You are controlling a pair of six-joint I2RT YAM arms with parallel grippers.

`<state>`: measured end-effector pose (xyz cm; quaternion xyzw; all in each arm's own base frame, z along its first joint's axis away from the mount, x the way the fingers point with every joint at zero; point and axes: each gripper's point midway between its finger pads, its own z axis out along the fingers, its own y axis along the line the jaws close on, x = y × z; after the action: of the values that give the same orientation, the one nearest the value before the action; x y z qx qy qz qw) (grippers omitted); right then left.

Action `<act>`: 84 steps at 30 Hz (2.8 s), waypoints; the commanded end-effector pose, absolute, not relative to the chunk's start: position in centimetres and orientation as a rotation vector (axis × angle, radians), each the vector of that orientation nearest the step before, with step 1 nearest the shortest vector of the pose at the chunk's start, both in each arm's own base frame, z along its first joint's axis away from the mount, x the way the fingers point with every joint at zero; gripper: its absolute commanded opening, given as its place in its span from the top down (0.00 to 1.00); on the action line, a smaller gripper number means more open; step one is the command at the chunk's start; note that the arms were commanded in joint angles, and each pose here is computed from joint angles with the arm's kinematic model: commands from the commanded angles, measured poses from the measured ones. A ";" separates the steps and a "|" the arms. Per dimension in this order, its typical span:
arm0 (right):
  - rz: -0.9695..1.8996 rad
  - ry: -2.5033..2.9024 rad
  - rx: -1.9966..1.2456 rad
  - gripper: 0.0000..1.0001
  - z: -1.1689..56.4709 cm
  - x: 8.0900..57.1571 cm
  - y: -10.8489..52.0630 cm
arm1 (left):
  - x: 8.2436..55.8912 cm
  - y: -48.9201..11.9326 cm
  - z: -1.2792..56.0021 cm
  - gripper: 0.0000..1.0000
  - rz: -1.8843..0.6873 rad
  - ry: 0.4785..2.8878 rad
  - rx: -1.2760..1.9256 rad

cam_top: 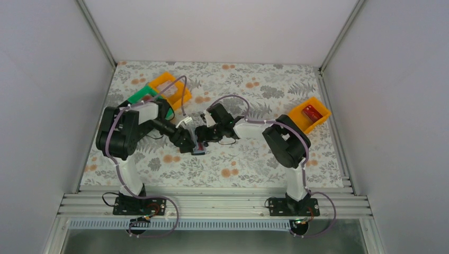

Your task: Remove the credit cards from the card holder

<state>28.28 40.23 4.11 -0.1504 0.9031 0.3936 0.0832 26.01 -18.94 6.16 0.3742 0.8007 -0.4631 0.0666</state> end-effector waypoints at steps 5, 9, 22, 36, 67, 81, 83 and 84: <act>1.144 2.789 -0.472 0.30 3.5 25.4 40.4 | 27.2 -18.2 8.5 0.03 -1.472 2.310 1.027; 1.153 2.796 -0.485 0.29 3.1 25.2 41.1 | 26.3 -18.4 8.1 0.03 -1.538 2.311 1.014; 1.140 2.822 -0.507 0.19 2.1 25.2 42.6 | 26.7 -17.8 7.4 0.16 -1.527 2.341 0.984; 1.191 2.682 -0.552 0.14 6.5 26.2 39.7 | 27.5 -16.5 7.3 0.97 -1.371 2.378 1.026; 1.216 1.627 -1.117 0.04 31.0 21.7 31.3 | 20.0 -21.3 34.3 0.98 -0.808 1.728 1.539; 1.013 1.581 -1.133 0.01 34.8 23.0 29.2 | 18.6 -21.0 36.9 0.98 -0.773 1.628 1.555; 1.103 1.541 -1.181 0.01 35.4 22.0 29.8 | 18.4 -21.1 36.8 0.97 -0.791 1.623 1.557; 1.151 1.526 -1.207 0.01 35.7 21.4 30.1 | 18.4 -21.2 36.8 0.98 -0.796 1.624 1.558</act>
<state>23.13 29.75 33.84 -0.4535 0.6473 0.4242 0.4420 19.43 -20.77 35.85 0.6003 0.6521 -0.2903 0.3607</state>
